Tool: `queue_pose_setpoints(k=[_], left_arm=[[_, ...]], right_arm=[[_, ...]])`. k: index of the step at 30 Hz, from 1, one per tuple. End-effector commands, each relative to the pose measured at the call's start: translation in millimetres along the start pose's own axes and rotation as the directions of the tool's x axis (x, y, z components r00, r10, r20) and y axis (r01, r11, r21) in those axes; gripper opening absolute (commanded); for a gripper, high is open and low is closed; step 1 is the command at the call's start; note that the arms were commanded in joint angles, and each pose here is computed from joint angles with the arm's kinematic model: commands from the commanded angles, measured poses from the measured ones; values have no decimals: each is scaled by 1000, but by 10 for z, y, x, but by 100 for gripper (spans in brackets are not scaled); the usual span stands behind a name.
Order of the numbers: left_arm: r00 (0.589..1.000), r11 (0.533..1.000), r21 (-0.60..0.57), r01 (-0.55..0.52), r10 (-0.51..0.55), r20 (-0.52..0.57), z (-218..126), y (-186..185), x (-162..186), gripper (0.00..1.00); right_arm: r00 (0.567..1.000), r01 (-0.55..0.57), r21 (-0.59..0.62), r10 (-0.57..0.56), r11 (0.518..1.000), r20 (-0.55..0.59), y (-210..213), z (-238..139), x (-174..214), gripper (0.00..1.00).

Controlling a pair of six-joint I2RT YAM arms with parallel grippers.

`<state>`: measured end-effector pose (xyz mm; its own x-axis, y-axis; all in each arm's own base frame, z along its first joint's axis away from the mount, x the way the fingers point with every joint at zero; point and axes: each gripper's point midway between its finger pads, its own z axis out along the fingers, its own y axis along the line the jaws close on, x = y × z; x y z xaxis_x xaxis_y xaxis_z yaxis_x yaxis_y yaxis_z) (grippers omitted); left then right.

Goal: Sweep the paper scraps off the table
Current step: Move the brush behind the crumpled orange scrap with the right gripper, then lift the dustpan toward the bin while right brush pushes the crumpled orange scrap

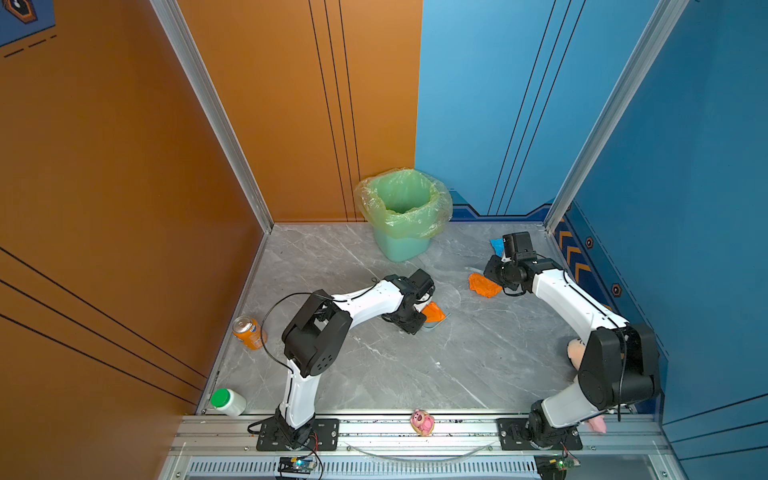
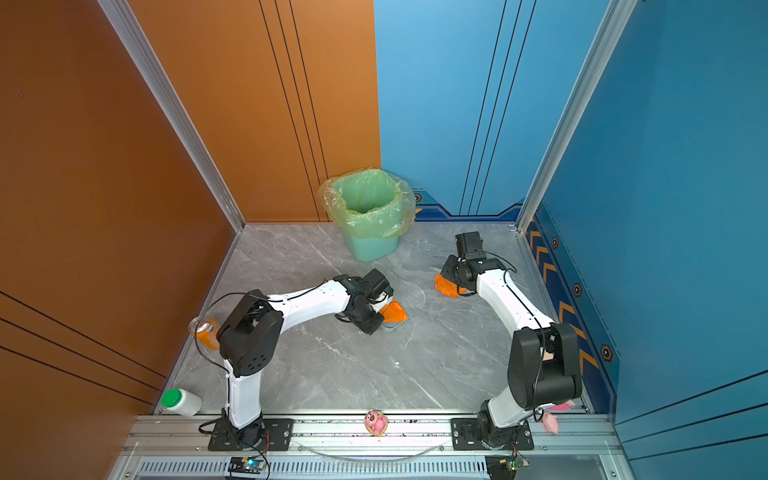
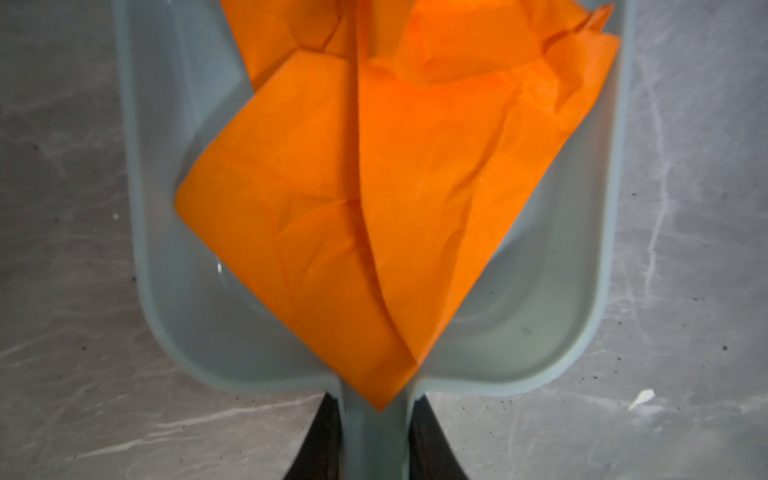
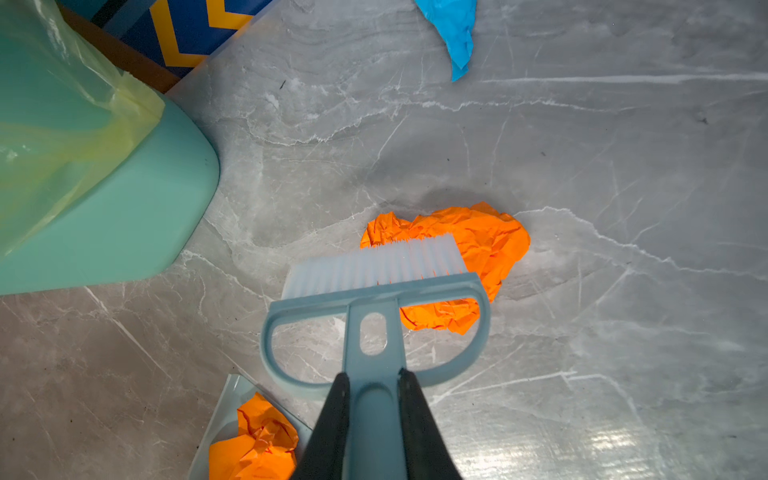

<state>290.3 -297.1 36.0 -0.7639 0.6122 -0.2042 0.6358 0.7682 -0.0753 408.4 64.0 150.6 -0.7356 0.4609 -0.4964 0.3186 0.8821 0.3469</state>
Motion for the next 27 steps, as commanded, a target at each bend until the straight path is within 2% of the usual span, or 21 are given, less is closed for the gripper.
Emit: queue_pose_setpoints(k=[1,12,18,27], left_arm=[[1000,1000,-9,-6,7,14,-78,5,-39,0],[1000,1000,13,-5,5,2,-71,-17,-46,0],[997,997,24,67,-66,-25,-31,52,-4,0],[997,997,-18,76,-76,19,-178,49,-54,0]], right_arm=[[998,42,31,-43,999,44,-53,-203,-125,0],[993,92,76,-97,993,67,-148,-231,-133,0],[991,108,80,-114,991,76,-187,-249,-154,0],[990,95,61,-101,994,101,-245,-291,-206,0]])
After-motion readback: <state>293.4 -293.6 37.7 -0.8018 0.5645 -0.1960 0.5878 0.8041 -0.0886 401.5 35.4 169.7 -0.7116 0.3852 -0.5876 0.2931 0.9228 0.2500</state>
